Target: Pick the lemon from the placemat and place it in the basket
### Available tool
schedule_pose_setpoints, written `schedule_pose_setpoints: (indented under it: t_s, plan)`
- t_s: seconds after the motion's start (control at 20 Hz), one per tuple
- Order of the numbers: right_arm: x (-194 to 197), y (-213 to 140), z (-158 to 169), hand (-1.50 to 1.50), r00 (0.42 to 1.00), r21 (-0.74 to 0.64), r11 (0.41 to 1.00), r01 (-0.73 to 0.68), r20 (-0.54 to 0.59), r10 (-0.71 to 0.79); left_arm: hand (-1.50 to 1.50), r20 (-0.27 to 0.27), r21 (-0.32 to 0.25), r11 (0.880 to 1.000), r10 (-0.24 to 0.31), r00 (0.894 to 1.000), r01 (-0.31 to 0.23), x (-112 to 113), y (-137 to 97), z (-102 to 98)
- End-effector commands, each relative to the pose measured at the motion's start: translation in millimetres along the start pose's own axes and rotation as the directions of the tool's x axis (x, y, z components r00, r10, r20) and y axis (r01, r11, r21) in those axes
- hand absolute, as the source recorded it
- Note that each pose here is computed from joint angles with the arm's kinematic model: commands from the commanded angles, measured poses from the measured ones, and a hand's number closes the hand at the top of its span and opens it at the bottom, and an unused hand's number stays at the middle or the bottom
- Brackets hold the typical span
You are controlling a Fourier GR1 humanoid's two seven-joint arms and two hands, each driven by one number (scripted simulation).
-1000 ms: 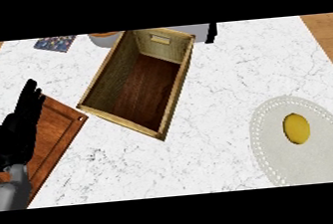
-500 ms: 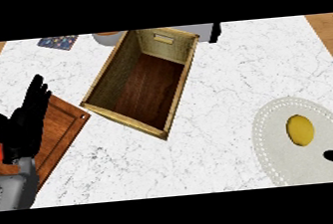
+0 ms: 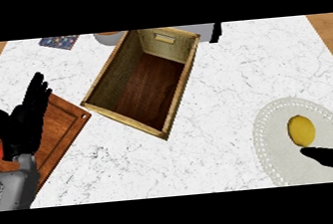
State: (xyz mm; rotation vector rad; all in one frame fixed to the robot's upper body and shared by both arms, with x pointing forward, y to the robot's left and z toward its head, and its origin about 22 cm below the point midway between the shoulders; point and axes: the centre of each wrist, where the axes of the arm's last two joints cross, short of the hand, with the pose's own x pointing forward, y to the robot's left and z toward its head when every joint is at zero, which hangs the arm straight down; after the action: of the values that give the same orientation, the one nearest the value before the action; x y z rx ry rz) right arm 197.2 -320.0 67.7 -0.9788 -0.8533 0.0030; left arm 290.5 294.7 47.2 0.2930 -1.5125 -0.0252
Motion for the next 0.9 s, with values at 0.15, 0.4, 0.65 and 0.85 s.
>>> schedule_pose_setpoints:
  t_s: [0.15,0.4,0.65,0.85]
  plan:
    - [-27.3,30.5,-8.0,-1.50,1.000,-0.045,0.999,0.004,0.019,-0.003,0.00,0.003,-0.009,1.000,0.004,1.000,-0.004,9.9,16.3,-3.0]
    - [-17.3,38.4,2.6,-1.50,0.999,-0.053,0.999,-0.007,0.037,0.009,0.00,-0.013,-0.001,1.000,0.001,1.000,-0.001,-11.7,3.6,1.0]
    - [-10.0,43.5,-1.9,-1.50,0.999,-0.045,0.999,0.008,0.044,-0.006,0.00,0.005,-0.001,1.000,0.006,1.000,-0.006,-12.1,-1.0,15.2]
    - [-17.6,54.8,0.6,-1.50,0.999,-0.029,1.000,0.005,0.035,-0.004,0.00,-0.009,0.001,1.000,0.004,1.000,-0.004,12.0,6.9,8.4]
